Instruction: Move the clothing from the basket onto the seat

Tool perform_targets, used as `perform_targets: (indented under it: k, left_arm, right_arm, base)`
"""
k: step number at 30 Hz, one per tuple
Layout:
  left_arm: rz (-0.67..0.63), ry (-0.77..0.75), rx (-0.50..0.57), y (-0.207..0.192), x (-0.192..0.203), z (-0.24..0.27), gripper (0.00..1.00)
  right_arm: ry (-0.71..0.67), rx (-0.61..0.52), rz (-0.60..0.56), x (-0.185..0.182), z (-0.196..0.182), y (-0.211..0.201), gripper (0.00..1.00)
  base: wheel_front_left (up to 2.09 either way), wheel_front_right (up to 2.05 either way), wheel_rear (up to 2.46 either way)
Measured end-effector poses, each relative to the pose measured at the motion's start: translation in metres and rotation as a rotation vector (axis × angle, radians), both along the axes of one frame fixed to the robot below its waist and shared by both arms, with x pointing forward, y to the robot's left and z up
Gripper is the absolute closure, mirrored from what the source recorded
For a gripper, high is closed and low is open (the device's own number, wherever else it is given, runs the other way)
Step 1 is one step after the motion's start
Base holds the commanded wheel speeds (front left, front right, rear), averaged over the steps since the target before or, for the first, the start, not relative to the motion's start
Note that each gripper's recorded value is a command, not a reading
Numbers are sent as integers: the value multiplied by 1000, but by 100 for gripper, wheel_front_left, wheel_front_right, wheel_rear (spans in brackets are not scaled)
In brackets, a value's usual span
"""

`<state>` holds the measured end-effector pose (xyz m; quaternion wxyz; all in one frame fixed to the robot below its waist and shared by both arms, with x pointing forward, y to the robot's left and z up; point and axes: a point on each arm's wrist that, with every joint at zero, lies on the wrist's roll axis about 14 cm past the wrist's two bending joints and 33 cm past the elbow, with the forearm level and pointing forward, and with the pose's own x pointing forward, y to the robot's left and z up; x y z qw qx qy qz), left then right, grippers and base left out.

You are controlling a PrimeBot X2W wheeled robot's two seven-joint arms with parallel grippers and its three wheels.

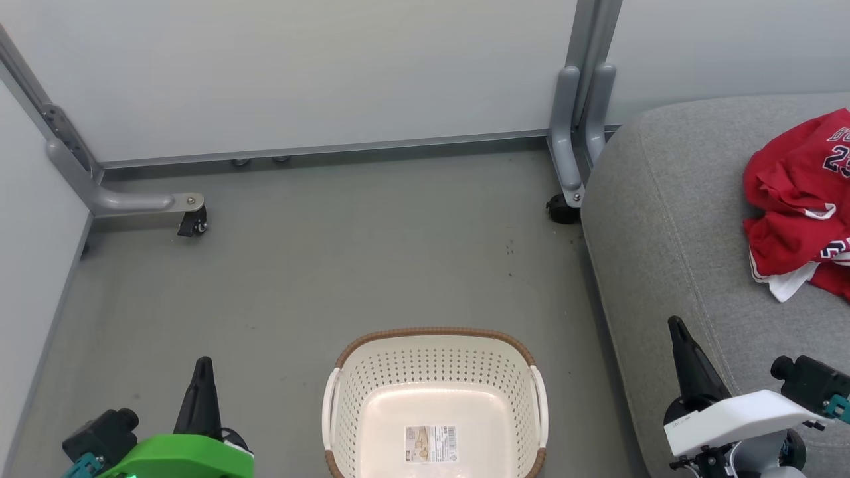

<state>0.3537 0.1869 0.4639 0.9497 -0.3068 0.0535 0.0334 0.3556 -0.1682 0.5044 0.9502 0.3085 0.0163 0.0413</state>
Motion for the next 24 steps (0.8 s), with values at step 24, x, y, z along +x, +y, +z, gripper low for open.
perform_targets:
  k: [24]
  left_arm:
    - [40,-8,-318,6,11,8,100]
  right_arm:
    - [32,313,-34,12,-1,-10,100]
  base:
    - [0,0,0]
